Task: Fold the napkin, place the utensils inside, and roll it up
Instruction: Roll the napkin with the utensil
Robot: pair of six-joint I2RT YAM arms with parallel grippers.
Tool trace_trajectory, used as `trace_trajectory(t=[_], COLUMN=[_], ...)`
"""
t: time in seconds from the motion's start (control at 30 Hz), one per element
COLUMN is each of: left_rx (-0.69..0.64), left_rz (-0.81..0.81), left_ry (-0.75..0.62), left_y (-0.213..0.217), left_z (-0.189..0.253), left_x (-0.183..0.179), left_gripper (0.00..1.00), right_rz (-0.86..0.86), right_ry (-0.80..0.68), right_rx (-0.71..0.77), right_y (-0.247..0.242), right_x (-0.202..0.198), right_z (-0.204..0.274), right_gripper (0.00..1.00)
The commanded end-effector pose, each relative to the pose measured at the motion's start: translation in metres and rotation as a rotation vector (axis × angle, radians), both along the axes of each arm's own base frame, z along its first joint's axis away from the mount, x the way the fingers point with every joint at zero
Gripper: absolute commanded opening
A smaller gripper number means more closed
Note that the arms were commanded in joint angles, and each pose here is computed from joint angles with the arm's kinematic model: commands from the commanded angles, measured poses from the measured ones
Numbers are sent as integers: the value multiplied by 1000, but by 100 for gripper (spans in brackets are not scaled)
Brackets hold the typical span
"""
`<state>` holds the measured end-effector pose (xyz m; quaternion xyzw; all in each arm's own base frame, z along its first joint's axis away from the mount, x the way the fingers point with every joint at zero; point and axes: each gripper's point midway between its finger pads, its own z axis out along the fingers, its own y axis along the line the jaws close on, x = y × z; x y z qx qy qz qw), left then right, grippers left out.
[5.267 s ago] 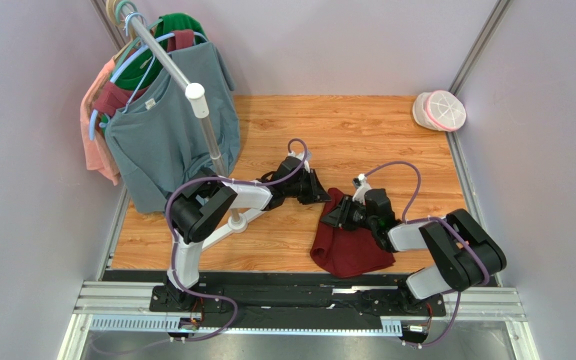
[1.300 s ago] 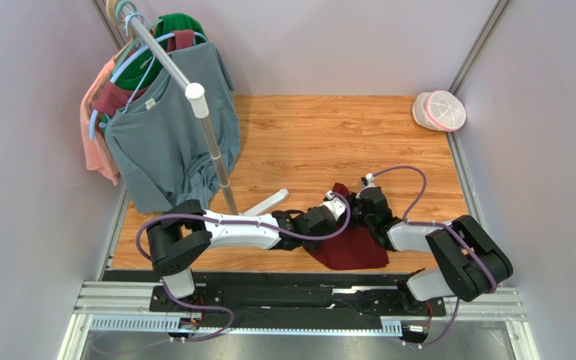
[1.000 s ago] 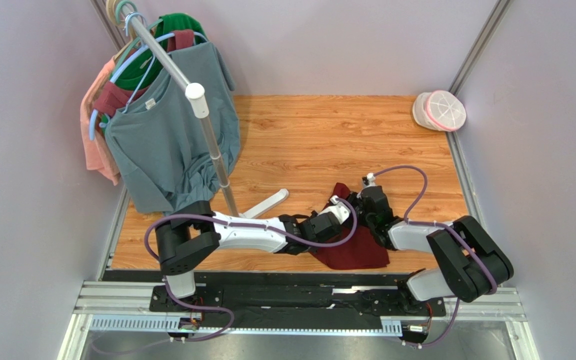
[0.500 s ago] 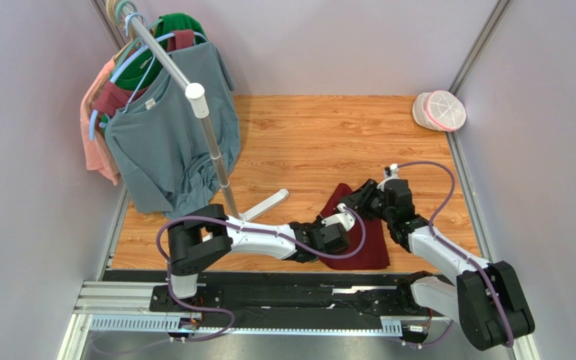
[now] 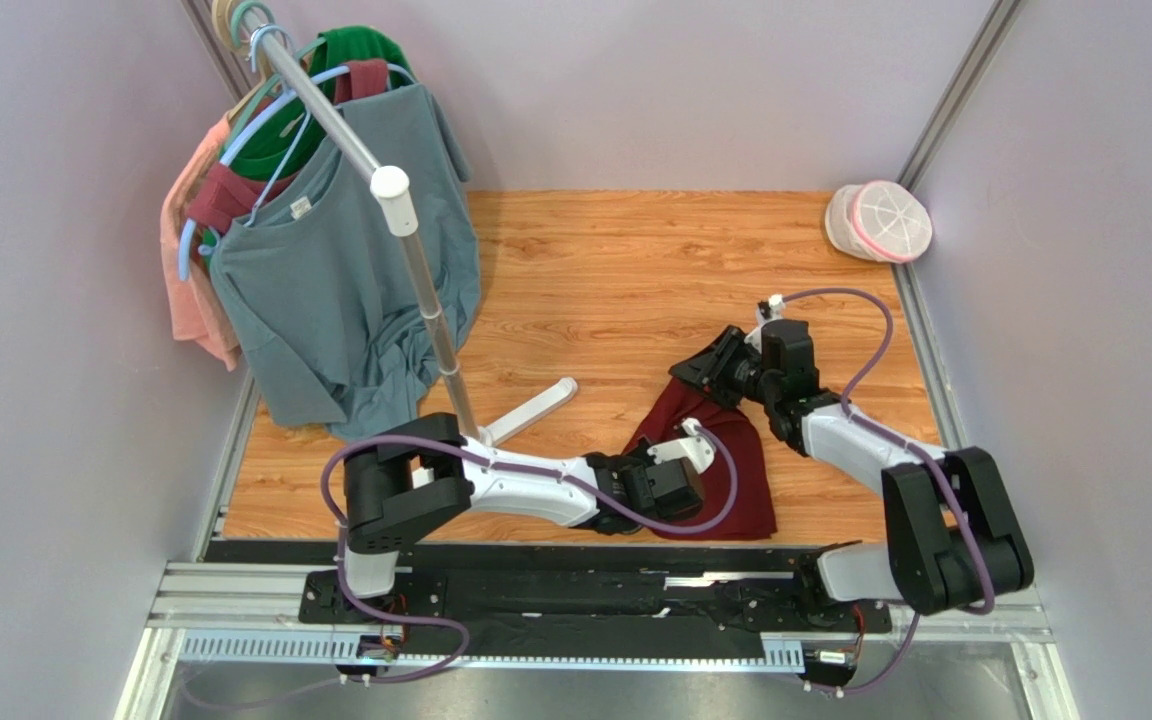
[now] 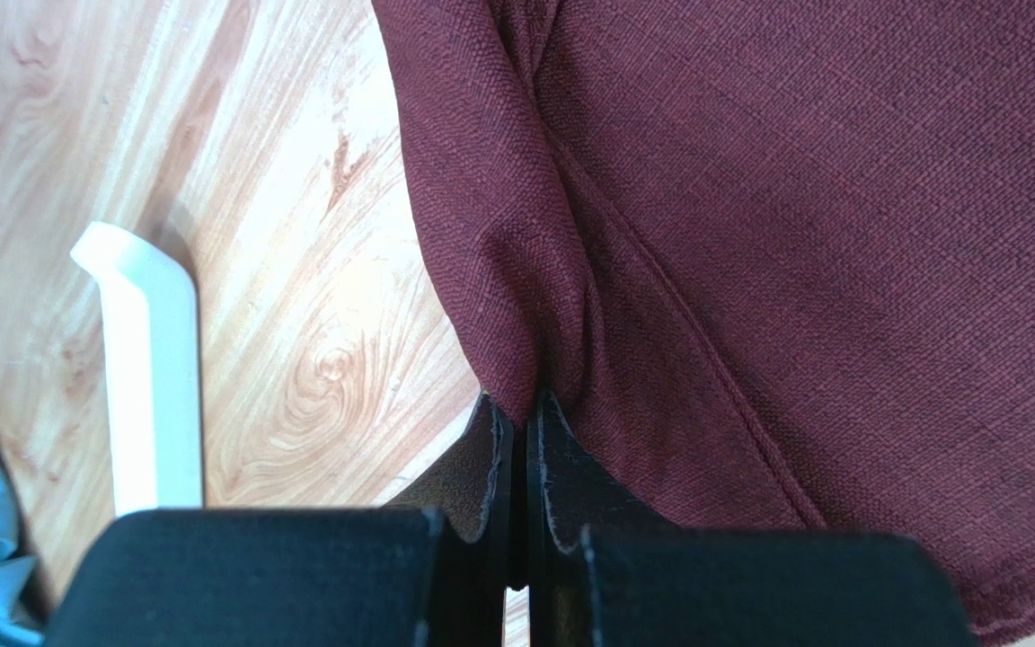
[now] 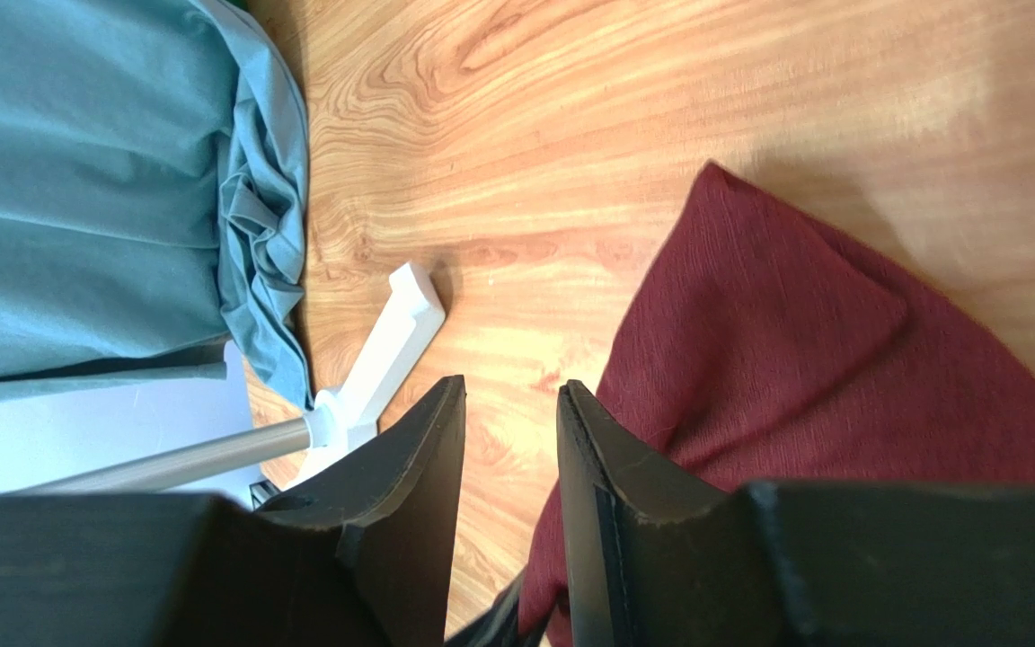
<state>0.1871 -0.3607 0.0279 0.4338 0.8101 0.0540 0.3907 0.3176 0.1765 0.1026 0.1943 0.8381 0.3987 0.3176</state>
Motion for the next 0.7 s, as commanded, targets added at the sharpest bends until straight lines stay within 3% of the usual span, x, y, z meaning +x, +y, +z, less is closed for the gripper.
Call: trace_trajectory(t=[0.0,0.33,0.67], left_rx=[127,181,204], left_rz=[-46,-109,-154], left_ry=[-3,-33,-23], left_y=[10,-1,-11], left_z=[-15,-19,-24], left_x=[-9,-24,-37], left_gripper=[0,0,0], right_rz=[55,100,0], right_ry=[-90,-36,54], right_rx=[43,17,-135], right_y=[14,19,-12], right_x=[21,12,-8], right_z=[19,-11,-42], right_gripper=[34,33,31])
